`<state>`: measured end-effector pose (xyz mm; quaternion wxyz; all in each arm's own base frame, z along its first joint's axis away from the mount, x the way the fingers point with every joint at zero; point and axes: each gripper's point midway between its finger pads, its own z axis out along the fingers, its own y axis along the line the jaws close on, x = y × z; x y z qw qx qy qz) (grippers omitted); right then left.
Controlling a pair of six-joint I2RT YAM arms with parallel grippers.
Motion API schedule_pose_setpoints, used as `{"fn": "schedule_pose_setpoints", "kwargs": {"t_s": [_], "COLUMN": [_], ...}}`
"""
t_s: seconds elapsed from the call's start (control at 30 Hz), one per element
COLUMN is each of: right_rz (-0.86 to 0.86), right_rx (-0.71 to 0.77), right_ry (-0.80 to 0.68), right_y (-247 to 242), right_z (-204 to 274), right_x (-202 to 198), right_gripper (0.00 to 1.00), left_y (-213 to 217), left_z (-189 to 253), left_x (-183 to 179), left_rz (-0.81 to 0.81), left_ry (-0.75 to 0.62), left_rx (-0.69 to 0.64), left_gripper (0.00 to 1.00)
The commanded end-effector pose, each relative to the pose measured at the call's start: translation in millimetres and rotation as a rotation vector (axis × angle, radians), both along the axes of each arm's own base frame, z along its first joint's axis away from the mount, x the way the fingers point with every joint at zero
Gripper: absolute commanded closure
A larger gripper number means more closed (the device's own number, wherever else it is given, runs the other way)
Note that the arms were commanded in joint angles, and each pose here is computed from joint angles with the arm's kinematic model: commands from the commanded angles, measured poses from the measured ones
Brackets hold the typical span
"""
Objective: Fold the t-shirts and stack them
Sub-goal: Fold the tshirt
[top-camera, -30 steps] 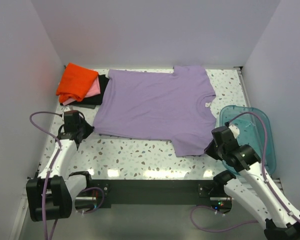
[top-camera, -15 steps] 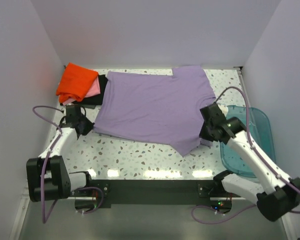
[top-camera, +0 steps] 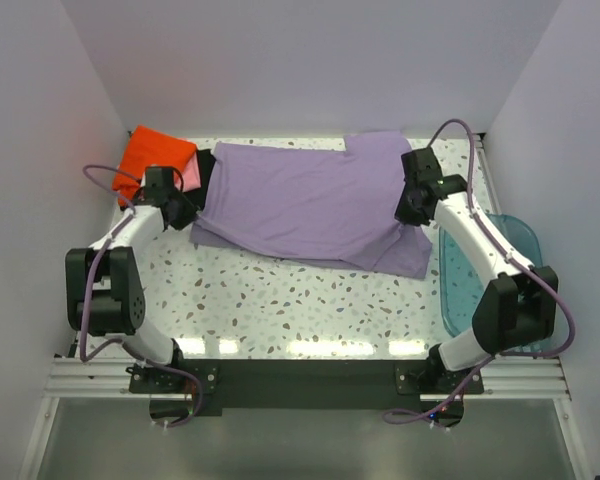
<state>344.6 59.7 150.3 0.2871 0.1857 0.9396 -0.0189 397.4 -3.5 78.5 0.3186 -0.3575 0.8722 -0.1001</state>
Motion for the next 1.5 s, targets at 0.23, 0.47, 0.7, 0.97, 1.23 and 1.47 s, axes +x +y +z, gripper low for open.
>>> {"fn": "schedule_pose_setpoints", "kwargs": {"t_s": [0.23, 0.47, 0.7, 0.97, 1.23, 1.47], "right_rz": [0.019, 0.008, 0.003, -0.022, -0.030, -0.045], "right_rx": [0.037, 0.039, 0.038, 0.042, 0.032, 0.043], "right_ry": [-0.098, -0.109, -0.100, -0.113, -0.104, -0.120], "right_y": [-13, -19, -23, -37, -42, -47], "right_z": [25, 24, 17, 19, 10, 12], "right_x": [71, 96, 107, 113, 119, 121], "right_gripper": [1.00, 1.00, 1.00, 1.00, 1.00, 1.00], "left_y": [1, 0, 0, -2, -4, -3], "left_z": [16, 8, 2, -7, -11, -9], "left_x": [63, 84, 94, 96, 96, 100], "left_rz": [0.009, -0.006, -0.015, -0.032, -0.055, -0.072], "left_ry": [-0.057, -0.043, -0.035, -0.019, -0.021, -0.037], "left_rx": [0.019, 0.019, 0.018, 0.016, 0.018, 0.029], "left_gripper": [1.00, 1.00, 1.00, 1.00, 1.00, 1.00]}}
